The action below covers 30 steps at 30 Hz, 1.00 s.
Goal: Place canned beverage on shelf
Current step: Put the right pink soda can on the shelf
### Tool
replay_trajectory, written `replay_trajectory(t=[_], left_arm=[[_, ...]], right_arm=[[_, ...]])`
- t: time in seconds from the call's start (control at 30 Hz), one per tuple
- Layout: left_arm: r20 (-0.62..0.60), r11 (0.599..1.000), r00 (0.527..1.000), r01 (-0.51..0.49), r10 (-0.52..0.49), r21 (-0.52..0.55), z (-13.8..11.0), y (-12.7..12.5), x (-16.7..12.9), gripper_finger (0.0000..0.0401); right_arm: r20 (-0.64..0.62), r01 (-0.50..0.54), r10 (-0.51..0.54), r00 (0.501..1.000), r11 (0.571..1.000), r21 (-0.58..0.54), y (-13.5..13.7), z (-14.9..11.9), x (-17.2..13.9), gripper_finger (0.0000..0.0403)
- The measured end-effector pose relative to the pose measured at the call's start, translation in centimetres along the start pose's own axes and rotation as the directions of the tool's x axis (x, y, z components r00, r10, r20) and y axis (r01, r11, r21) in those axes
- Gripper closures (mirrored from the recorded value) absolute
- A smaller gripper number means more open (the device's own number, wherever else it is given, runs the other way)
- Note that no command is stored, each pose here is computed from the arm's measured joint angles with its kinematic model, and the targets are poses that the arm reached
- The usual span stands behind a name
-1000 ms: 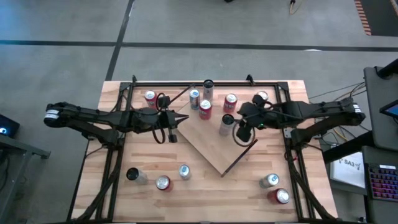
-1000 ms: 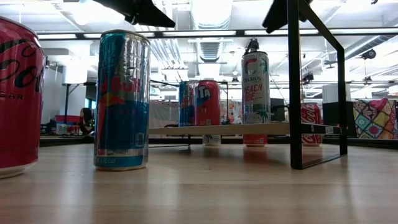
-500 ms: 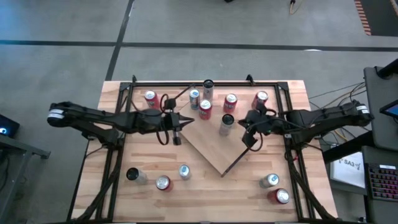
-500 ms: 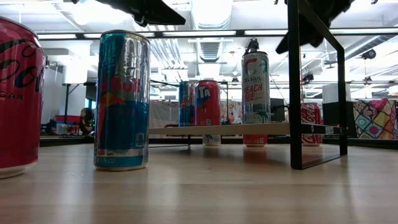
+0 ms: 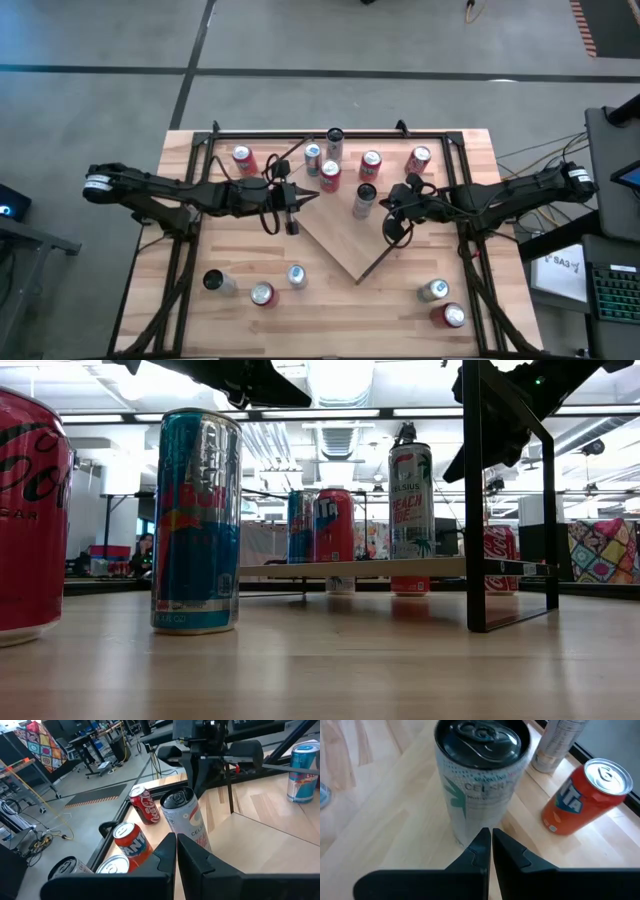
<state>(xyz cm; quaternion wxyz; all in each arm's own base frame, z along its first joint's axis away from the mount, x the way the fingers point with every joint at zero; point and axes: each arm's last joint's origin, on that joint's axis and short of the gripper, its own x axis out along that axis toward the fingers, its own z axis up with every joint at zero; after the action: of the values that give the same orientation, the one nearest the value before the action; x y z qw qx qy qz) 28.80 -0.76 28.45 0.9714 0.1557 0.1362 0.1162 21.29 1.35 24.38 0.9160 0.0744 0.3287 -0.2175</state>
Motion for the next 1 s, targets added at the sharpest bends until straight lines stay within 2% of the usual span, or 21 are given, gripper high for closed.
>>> replay_trajectory(t=[0.57, 1.0], left_arm=[[0.003, 1.000, 1.000, -0.002, 0.002, -0.001, 0.0, 0.0, 0.0, 0.0401], [0.003, 1.000, 1.000, -0.002, 0.002, 0.004, 0.0, 0.0, 0.0, 0.0401]], right_arm=[[-0.008, 0.014, -0.014, 1.000, 1.000, -0.021, 0.8, -0.1, 1.7, 0.0394], [-0.004, 0.002, -0.002, 1.000, 1.000, -0.031, 0.9, 0.0, 1.8, 0.0394]])
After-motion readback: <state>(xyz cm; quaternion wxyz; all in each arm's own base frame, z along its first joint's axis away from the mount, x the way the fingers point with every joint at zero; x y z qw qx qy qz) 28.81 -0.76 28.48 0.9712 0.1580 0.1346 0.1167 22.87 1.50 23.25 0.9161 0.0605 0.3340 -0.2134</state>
